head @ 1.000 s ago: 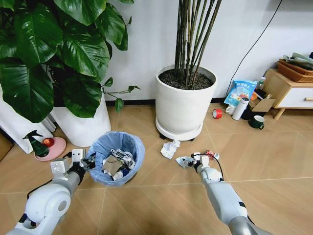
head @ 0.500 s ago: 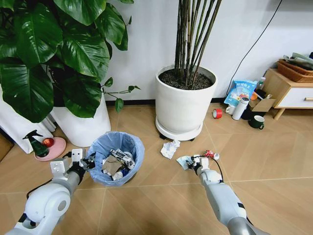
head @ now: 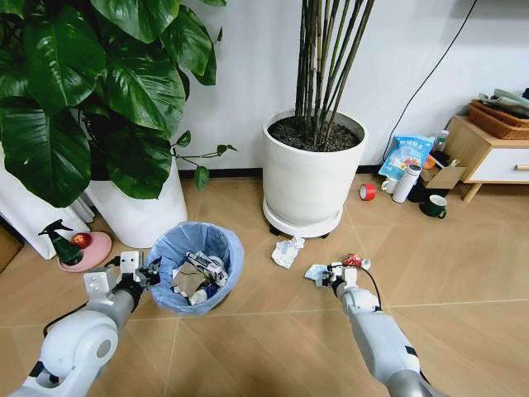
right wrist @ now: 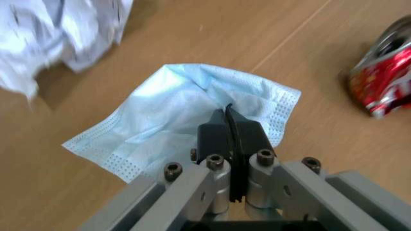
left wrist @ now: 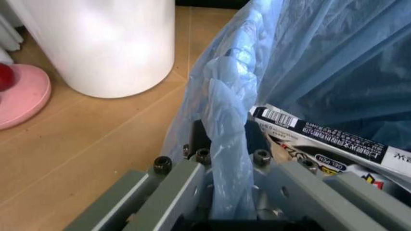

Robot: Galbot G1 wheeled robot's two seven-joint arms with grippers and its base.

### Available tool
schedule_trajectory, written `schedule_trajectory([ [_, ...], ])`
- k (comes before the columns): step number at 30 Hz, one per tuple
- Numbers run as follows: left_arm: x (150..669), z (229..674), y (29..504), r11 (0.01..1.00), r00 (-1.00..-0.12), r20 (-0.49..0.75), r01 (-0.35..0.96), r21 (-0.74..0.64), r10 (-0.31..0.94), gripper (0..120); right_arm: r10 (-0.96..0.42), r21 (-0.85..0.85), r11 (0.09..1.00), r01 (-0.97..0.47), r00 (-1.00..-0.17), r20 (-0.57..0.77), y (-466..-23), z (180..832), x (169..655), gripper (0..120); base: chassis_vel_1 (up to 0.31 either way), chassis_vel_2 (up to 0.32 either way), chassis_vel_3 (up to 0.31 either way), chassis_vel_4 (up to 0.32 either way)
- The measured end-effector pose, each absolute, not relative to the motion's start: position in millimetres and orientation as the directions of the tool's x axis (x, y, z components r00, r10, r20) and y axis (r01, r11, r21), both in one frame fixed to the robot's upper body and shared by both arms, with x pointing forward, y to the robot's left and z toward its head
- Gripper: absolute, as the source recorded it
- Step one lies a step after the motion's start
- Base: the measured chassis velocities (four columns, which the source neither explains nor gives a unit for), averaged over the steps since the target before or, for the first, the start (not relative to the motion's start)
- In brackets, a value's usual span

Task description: Pick up the trash bin and place the garbage on the floor into it.

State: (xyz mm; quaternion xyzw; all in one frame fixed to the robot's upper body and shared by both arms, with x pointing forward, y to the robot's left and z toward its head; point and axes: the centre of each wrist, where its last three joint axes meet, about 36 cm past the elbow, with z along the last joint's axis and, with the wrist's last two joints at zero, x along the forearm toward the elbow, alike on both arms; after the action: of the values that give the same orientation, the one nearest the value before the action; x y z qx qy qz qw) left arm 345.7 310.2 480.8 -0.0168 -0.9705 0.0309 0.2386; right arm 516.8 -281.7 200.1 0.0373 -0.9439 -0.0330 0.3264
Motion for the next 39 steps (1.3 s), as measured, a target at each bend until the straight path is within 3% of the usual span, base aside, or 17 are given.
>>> schedule_trajectory([
  [9,346,476,311,0.998,-0.88,0.473,0.012,-0.068,0.043,0,-0.14,0.17,0.983,-0.065,-0.867,0.478,-279,268,505,0,0.0,0.0,0.0,0.0],
  [15,349,471,312,0.998,-0.872,0.488,0.013,-0.063,0.043,0,-0.267,0.218,0.954,-0.206,-0.914,0.304,-252,356,499,0,0.0,0.0,0.0,0.0],
  [21,353,466,312,0.998,-0.865,0.499,0.019,-0.064,0.049,0,-0.405,0.228,0.903,-0.364,-0.898,0.17,-215,433,481,0,0.0,0.0,0.0,0.0],
  [28,365,461,310,0.997,-0.853,0.517,0.039,-0.068,0.068,0,-0.62,0.221,0.772,-0.595,-0.783,0.059,-151,510,461,0,0.0,0.0,0.0,0.0],
  [29,365,461,310,0.997,-0.853,0.517,0.039,-0.068,0.068,0,-0.62,0.221,0.772,-0.595,-0.783,0.059,-151,510,461,0,0.0,0.0,0.0,0.0],
  [32,371,464,313,0.996,-0.85,0.52,0.052,-0.066,0.078,0,-0.748,0.224,0.657,-0.72,-0.66,0.071,-115,530,446,0,0.0,0.0,0.0,0.0],
  [39,374,465,316,0.997,-0.846,0.528,0.052,-0.061,0.077,0,-0.824,0.177,0.565,-0.806,-0.543,0.158,-81,537,437,0,0.0,0.0,0.0,0.0],
])
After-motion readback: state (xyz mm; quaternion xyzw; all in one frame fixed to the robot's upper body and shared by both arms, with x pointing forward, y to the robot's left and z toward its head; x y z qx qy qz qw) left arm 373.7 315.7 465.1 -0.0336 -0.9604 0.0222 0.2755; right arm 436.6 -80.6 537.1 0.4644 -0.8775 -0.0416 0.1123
